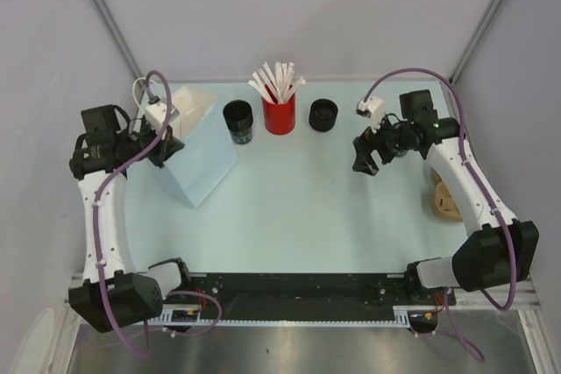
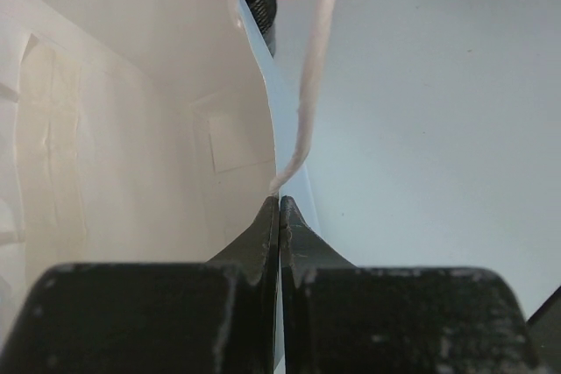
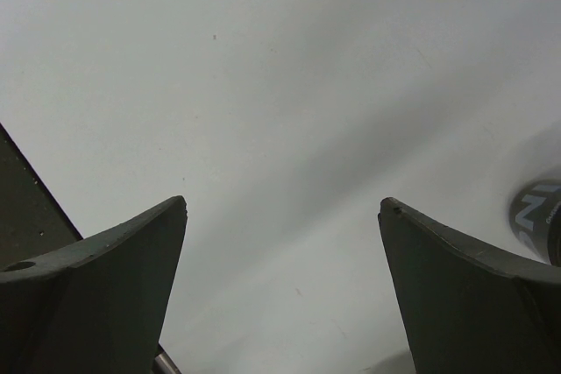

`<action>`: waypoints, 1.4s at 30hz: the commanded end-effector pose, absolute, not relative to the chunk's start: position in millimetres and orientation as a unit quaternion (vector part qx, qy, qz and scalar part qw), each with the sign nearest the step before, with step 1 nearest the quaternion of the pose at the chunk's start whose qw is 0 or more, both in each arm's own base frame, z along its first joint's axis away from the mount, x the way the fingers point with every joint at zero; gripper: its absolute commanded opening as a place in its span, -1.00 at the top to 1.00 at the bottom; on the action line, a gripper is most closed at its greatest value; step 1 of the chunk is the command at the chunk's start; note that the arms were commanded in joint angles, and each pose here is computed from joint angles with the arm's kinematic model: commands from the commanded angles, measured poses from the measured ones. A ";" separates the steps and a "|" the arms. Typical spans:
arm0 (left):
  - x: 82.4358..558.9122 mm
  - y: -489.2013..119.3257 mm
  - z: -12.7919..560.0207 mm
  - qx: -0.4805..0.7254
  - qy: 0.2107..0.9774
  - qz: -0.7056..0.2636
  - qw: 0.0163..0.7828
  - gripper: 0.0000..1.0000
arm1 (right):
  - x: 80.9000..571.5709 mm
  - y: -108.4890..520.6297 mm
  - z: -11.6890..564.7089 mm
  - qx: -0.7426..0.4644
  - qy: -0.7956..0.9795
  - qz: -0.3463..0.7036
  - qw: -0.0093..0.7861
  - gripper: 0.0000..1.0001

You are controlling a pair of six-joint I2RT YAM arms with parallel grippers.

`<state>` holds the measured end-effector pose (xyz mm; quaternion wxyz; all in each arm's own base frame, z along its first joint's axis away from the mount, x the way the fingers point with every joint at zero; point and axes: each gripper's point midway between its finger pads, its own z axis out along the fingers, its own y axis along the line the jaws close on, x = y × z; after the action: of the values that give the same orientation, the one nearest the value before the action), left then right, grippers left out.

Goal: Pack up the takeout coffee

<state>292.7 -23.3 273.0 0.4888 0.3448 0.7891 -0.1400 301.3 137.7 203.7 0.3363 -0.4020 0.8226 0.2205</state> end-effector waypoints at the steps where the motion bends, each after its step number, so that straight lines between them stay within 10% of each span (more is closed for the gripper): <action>1: 274.9 -49.1 281.9 0.386 0.757 -0.160 0.501 1.00 | 302.0 135.7 209.5 -0.400 0.818 0.224 0.347 -0.93; 20: 235.0 -146.4 292.5 0.474 0.693 -0.242 0.486 0.98 | 311.0 20.0 249.3 -0.316 0.848 0.086 0.417 -0.99; 32: 234.3 -204.7 303.8 0.505 0.667 -0.272 0.476 0.92 | 251.7 -100.5 194.2 -0.410 0.881 0.017 0.236 -1.00; 38: 228.3 -218.2 300.4 0.513 0.666 -0.274 0.466 0.50 | 249.5 -119.8 175.6 -0.453 0.870 0.019 0.195 -0.99; 42: 230.0 -214.2 304.2 0.510 0.669 -0.261 0.473 -0.42 | 257.7 -133.3 166.0 -0.469 0.865 0.007 0.181 -1.00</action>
<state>223.1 -214.7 278.3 0.4379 0.5191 0.6795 -0.2777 253.4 -116.2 164.4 0.2001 -0.4222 0.8835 0.0334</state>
